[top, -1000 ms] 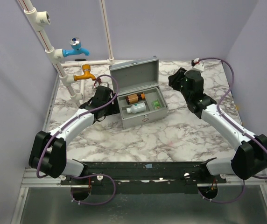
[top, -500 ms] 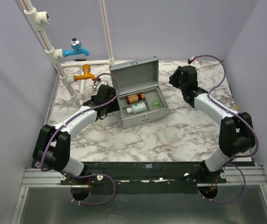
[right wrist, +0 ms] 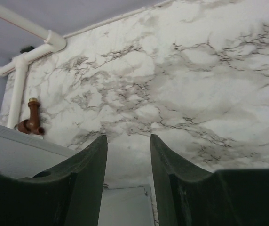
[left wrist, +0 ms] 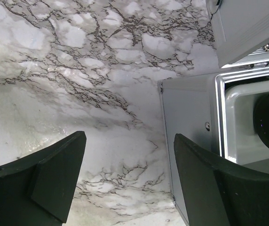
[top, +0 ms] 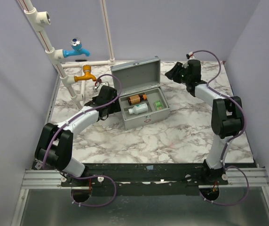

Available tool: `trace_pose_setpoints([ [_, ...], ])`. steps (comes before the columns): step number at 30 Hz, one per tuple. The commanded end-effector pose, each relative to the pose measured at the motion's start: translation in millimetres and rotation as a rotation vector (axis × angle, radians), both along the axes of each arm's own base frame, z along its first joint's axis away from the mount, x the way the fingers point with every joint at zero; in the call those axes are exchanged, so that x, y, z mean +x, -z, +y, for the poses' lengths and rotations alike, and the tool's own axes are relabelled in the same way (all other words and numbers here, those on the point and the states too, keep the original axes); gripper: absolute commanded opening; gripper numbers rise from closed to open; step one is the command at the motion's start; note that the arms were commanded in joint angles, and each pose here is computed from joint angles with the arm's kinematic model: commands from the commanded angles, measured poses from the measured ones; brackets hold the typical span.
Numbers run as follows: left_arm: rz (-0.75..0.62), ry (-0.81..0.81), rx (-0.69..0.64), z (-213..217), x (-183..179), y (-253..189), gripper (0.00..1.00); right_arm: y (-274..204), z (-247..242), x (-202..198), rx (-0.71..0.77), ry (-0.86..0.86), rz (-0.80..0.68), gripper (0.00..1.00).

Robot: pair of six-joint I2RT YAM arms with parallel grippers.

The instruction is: Organize the medicine kit

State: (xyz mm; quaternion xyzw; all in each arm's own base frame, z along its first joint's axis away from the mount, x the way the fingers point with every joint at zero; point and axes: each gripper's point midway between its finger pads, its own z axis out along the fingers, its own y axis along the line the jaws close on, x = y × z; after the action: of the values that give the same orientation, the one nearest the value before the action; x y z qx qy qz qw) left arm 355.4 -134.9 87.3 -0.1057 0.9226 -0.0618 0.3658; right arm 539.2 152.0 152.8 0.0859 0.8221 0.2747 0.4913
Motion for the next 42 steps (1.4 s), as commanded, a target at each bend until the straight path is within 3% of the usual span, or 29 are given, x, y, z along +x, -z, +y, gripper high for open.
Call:
trace_pose_setpoints([
  [1,-0.036,-0.001,-0.042,-9,9,-8,0.78,-4,36,3,0.088,-0.206,-0.029,0.46],
  [13,-0.038,0.016,-0.037,-8,6,-9,0.78,44,65,-26,0.169,-0.427,0.087,0.46],
  [24,-0.008,0.087,-0.077,-22,2,0,0.78,30,71,-80,0.246,-0.518,0.062,0.44],
  [34,0.025,0.174,-0.119,-40,0,10,0.77,12,80,-128,0.225,-0.526,0.021,0.44],
  [42,-0.011,0.194,-0.096,-39,2,1,0.77,18,63,-160,0.207,-0.351,0.031,0.45],
])
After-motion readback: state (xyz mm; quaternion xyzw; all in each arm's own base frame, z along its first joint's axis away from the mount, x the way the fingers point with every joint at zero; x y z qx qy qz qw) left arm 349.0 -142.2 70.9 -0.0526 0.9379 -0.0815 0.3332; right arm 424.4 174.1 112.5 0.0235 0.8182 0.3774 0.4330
